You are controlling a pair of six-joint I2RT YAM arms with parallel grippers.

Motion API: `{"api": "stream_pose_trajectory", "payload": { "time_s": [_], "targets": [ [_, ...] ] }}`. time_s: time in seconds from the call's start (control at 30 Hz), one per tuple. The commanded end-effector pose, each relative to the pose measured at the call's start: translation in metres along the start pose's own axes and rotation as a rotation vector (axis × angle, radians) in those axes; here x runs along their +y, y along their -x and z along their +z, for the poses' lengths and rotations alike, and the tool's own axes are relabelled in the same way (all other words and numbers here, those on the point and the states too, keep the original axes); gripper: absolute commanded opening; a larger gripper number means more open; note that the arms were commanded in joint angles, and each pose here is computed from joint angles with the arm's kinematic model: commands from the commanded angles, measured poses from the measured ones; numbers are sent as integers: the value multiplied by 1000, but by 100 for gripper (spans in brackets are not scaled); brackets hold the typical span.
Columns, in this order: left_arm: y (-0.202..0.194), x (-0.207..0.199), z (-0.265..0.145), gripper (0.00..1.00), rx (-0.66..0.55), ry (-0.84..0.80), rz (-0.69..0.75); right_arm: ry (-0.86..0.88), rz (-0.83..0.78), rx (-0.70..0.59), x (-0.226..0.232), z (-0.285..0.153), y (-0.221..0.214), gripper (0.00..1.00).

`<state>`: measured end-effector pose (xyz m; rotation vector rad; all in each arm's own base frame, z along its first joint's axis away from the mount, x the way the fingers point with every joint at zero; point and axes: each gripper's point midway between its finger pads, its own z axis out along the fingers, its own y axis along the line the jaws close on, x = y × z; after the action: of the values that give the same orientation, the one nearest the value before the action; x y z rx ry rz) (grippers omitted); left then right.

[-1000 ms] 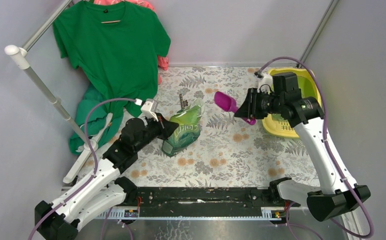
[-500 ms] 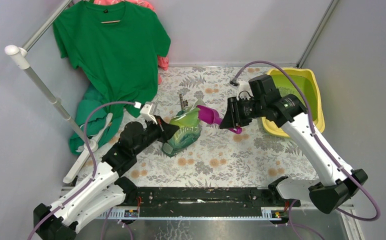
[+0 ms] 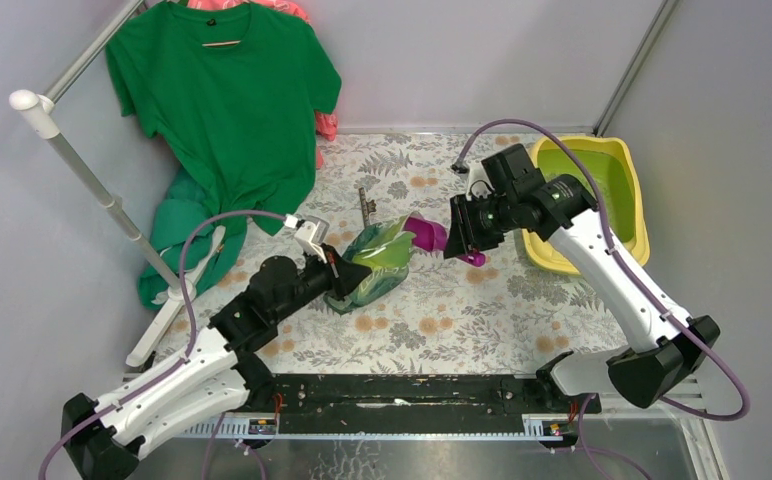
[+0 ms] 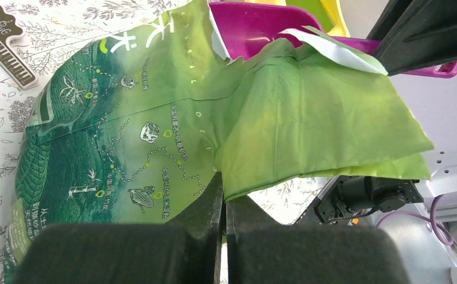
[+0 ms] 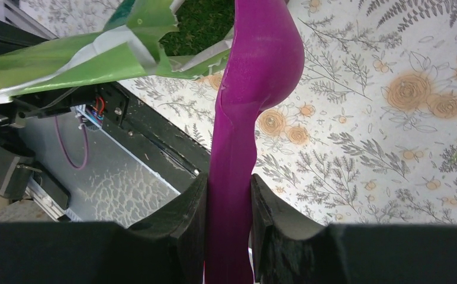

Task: Fill the litter box with clean litter
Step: Adjust the spatula in the cat litter bag.

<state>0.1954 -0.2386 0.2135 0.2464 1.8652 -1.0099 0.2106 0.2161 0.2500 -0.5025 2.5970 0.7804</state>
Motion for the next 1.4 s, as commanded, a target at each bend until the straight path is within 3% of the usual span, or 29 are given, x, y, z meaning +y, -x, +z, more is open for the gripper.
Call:
{"api": "stream_pose_trajectory", "payload": {
  "time_s": [0.0, 0.37, 0.67, 0.93, 1.37],
  "targets": [
    [3, -11, -2, 2, -20, -38, 16, -15, -23, 29, -1, -2, -15, 0],
    [-4, -19, -16, 2, 9, -43, 18, 12, -12, 156, 8, 13, -93, 0],
    [-37, -38, -18, 2, 112, -99, 18, 24, -35, 153, 29, -9, -89, 0],
    [-44, -44, -34, 2, 107, -41, 66, 39, 25, 301, 25, 5, -119, 0],
    [-46, -56, -36, 2, 130, -77, 95, 63, 84, 410, 28, 3, -139, 0]
  ]
}}
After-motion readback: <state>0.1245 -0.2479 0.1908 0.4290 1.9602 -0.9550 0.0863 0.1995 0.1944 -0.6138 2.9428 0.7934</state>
